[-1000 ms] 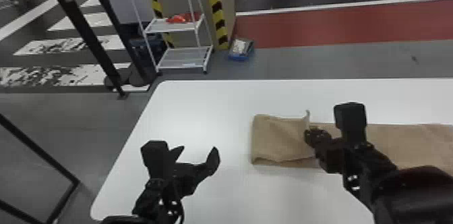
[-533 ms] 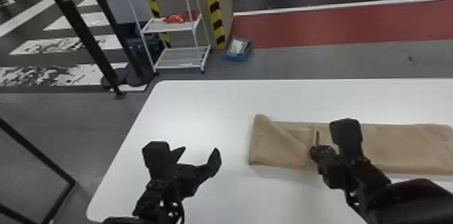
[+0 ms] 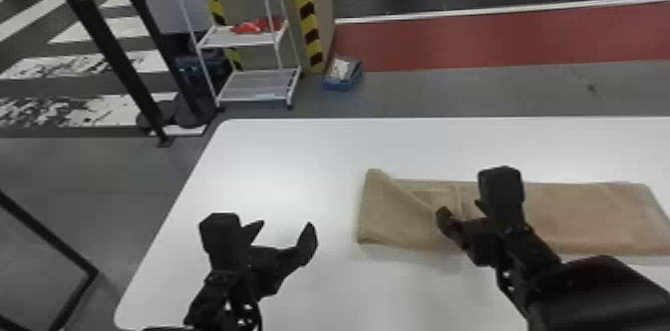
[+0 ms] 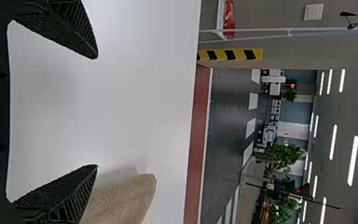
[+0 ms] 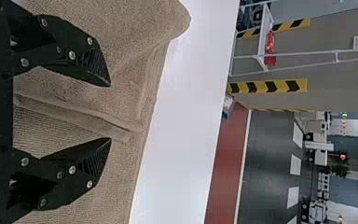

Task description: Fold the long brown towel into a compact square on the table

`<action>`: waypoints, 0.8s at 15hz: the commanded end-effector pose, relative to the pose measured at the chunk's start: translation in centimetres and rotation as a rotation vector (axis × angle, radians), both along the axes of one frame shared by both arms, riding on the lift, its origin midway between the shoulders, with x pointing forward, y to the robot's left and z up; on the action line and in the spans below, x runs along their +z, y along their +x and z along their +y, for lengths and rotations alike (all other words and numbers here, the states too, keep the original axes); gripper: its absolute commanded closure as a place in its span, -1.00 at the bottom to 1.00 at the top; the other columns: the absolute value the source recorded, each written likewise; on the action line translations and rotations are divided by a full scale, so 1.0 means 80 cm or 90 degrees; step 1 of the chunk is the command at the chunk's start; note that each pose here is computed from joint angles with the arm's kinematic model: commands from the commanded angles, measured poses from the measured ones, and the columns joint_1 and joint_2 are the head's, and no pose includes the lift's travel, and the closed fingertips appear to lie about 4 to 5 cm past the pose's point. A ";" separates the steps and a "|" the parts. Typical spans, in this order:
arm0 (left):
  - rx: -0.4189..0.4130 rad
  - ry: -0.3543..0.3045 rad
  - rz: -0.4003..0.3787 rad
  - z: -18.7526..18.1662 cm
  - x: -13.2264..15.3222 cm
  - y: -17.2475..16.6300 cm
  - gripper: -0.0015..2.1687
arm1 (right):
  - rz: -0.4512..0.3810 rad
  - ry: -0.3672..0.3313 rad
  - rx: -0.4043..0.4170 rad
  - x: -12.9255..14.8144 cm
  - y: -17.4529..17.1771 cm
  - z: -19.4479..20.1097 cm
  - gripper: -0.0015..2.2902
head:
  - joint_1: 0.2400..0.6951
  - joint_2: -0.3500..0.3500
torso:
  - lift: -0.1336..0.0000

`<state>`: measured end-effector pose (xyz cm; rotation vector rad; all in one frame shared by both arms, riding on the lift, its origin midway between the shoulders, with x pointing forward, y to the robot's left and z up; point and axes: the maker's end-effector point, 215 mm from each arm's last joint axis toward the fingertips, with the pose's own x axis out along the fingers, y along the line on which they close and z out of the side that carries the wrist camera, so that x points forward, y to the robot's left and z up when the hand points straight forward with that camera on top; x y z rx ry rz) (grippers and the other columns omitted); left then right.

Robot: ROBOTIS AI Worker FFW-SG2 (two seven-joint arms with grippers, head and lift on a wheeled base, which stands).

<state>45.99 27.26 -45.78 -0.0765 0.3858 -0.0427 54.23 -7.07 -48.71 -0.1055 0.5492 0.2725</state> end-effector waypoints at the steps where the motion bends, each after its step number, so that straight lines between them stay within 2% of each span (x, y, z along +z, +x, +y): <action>1: 0.000 -0.001 0.005 0.000 -0.005 -0.003 -0.97 | 0.014 -0.010 -0.007 -0.012 0.008 -0.006 -0.80 | 1.00 0.64 | 0.15; 7: 0.002 0.001 0.014 0.003 -0.015 -0.012 -0.97 | 0.069 -0.031 -0.021 -0.058 0.000 -0.024 -0.78 | 1.00 0.59 | 0.15; 9: 0.000 0.000 0.014 0.001 -0.015 -0.013 -0.97 | 0.072 -0.027 -0.020 -0.060 -0.001 -0.023 -0.77 | 1.00 0.59 | 0.15; 10: -0.001 0.000 0.014 0.000 -0.015 -0.013 -0.97 | 0.072 -0.024 -0.017 -0.060 -0.003 -0.022 -0.68 | 1.00 0.59 | 0.15; 12: -0.001 0.000 0.013 0.000 -0.014 -0.012 -0.97 | 0.070 -0.021 -0.013 -0.059 -0.006 -0.018 -0.64 | 1.00 0.58 | 0.15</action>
